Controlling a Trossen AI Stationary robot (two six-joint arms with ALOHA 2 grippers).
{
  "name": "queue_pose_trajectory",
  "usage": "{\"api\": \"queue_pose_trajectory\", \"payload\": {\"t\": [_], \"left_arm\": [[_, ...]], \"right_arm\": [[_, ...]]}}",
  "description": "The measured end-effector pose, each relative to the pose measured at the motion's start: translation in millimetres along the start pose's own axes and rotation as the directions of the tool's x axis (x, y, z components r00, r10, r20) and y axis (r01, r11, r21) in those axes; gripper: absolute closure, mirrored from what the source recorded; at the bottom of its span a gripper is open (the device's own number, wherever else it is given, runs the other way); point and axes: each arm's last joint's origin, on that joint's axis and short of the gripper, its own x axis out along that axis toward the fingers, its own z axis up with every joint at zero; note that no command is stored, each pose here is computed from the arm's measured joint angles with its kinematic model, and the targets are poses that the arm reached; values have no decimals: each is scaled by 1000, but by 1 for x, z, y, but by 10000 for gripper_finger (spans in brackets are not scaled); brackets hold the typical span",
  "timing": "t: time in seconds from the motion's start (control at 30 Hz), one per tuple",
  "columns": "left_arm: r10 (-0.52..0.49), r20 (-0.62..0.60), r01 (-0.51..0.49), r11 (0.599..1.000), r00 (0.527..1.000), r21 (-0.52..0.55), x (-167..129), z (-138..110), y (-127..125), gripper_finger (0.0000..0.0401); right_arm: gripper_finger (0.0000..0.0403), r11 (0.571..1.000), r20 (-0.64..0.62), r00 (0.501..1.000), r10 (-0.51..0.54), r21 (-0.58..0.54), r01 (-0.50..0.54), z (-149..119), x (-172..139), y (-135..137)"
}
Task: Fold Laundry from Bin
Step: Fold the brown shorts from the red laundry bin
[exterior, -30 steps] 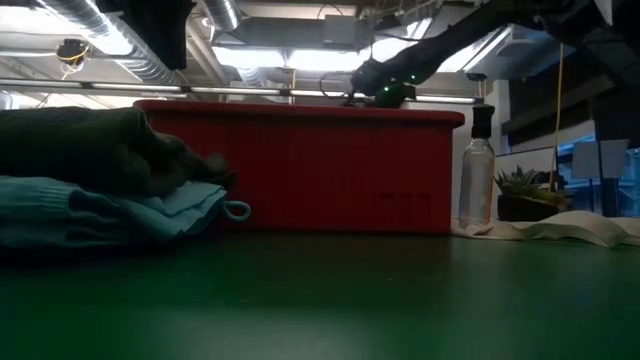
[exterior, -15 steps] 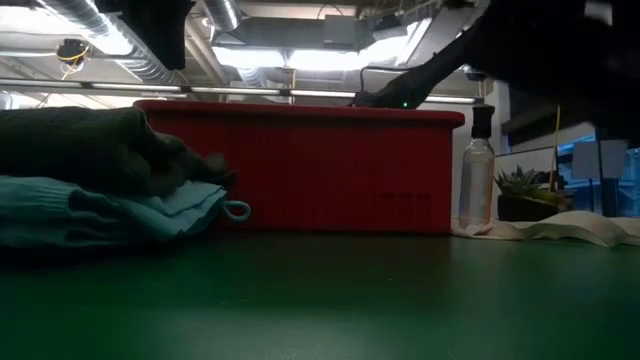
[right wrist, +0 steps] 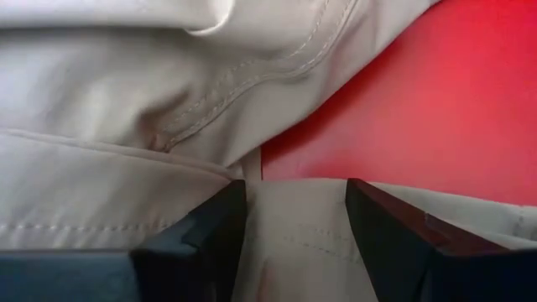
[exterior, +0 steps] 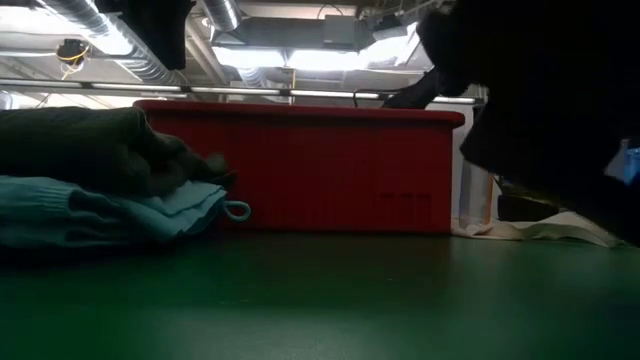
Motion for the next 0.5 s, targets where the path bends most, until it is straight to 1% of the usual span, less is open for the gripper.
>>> {"api": "queue_pose_trajectory", "payload": {"t": [0.1, 0.2, 0.3, 0.43, 0.47, 0.5], "left_arm": [[-1, 0, 1, 1000, 1000, -1, 0, 0, 0, 323], [-1, 1, 1, 1000, 1000, -1, 0, 0, 0, 323], [-1, 0, 1, 1000, 1000, -1, 0, 0, 0, 323], [-1, 1, 1, 1000, 1000, -1, 0, 0, 0, 323], [-1, 1, 1, 1000, 1000, -1, 0, 0, 0, 323], [-1, 1, 1, 1000, 1000, -1, 0, 0, 0, 323]], "right_arm": [[200, 1000, -2, 1000, 14, 1, -14, -1, 3, -1], [229, 1000, -3, 1000, 14, 1, -14, -2, 5, -1], [282, 1000, 2, 1000, 19, 0, -19, -2, 5, -1], [374, 998, 17, 998, 58, -3, -58, -1, 6, 0], [387, 998, 21, 998, 67, -4, -67, -1, 7, 0], [391, 997, 24, 997, 77, -4, -77, 0, 6, 1]]}}
